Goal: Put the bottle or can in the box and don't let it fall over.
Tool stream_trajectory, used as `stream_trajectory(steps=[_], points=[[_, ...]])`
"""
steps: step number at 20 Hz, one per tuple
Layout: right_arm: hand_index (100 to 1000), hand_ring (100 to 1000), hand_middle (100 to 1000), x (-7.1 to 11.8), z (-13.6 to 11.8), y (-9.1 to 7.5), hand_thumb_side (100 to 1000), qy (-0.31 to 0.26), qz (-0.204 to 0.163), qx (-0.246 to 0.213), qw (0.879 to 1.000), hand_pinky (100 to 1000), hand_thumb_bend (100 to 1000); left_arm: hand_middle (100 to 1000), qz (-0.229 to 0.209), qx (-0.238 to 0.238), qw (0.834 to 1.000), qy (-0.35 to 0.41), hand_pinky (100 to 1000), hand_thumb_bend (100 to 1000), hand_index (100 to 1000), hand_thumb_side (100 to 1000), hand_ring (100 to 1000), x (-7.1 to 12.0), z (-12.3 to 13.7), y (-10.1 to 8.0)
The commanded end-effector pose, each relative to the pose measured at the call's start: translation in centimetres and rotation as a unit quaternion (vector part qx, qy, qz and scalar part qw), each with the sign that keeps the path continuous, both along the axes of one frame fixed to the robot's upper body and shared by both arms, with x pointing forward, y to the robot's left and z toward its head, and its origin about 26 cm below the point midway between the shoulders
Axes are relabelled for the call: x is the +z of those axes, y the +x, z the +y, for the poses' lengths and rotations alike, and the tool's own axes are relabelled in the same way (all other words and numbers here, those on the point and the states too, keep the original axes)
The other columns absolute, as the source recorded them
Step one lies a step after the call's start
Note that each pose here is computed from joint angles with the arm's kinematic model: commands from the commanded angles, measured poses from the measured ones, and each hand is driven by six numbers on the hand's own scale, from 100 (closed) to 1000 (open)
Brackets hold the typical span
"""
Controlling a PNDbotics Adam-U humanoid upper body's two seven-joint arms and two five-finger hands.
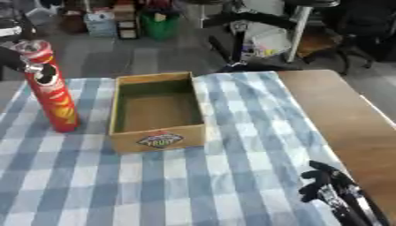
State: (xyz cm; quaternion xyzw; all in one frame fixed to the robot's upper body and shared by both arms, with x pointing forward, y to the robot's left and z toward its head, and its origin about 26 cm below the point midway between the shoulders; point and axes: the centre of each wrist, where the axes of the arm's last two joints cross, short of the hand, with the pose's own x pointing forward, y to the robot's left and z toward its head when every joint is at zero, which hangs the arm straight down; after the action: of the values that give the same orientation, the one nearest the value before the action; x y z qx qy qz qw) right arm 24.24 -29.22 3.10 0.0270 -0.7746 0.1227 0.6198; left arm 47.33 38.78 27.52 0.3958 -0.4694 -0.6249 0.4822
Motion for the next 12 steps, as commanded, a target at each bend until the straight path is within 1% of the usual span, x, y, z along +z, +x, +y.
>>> stream_trajectory(steps=[1, 3, 4, 5, 6, 7, 9, 10, 11, 12], points=[[842, 571, 655, 0.66, -0.25, 0.17, 642, -0.005, -0.010, 0.004, 1.000, 526, 100, 867, -0.001, 0.003, 1.000, 0.017, 725, 532, 928, 615, 808, 1.65, 0.20, -0.15], [842, 571, 655, 0.65, -0.25, 0.17, 642, -0.005, -0.010, 0.004, 1.000, 526, 100, 847, 0.012, 0.004, 0.999, 0.029, 678, 493, 916, 586, 770, 1.68, 0.21, -0.16], [842, 571, 655, 0.65, -0.25, 0.17, 642, -0.005, -0.010, 0.004, 1.000, 526, 100, 830, 0.017, 0.004, 0.999, 0.034, 625, 458, 901, 561, 736, 1.71, 0.22, -0.17], [842, 571, 655, 0.65, -0.25, 0.17, 642, -0.005, -0.010, 0.004, 1.000, 526, 100, 825, 0.021, 0.004, 0.999, 0.039, 609, 444, 897, 549, 725, 1.74, 0.22, -0.17], [842, 571, 655, 0.63, -0.26, 0.17, 642, -0.005, -0.009, 0.004, 1.000, 526, 100, 810, 0.025, 0.004, 0.999, 0.042, 555, 374, 887, 493, 683, 1.77, 0.24, -0.19], [842, 571, 655, 0.62, -0.26, 0.18, 643, -0.005, -0.009, 0.004, 1.000, 526, 100, 805, 0.027, 0.004, 0.999, 0.044, 541, 345, 885, 466, 677, 1.79, 0.26, -0.20], [842, 571, 655, 0.60, -0.27, 0.18, 643, -0.005, -0.008, 0.004, 1.000, 526, 100, 793, 0.028, 0.005, 0.999, 0.046, 488, 236, 874, 344, 660, 1.85, 0.29, -0.22], [842, 571, 655, 0.59, -0.27, 0.19, 643, -0.005, -0.008, 0.005, 1.000, 526, 100, 784, 0.028, 0.004, 0.999, 0.046, 463, 166, 862, 261, 648, 1.86, 0.28, -0.23], [842, 572, 655, 0.59, -0.27, 0.19, 643, -0.005, -0.008, 0.005, 1.000, 526, 100, 774, 0.028, 0.003, 0.999, 0.046, 445, 128, 855, 213, 635, 1.89, 0.26, -0.23], [842, 572, 655, 0.58, -0.27, 0.19, 643, -0.005, -0.008, 0.005, 1.000, 527, 100, 754, 0.027, 0.002, 0.999, 0.046, 404, 100, 842, 134, 610, 1.93, 0.25, -0.24]])
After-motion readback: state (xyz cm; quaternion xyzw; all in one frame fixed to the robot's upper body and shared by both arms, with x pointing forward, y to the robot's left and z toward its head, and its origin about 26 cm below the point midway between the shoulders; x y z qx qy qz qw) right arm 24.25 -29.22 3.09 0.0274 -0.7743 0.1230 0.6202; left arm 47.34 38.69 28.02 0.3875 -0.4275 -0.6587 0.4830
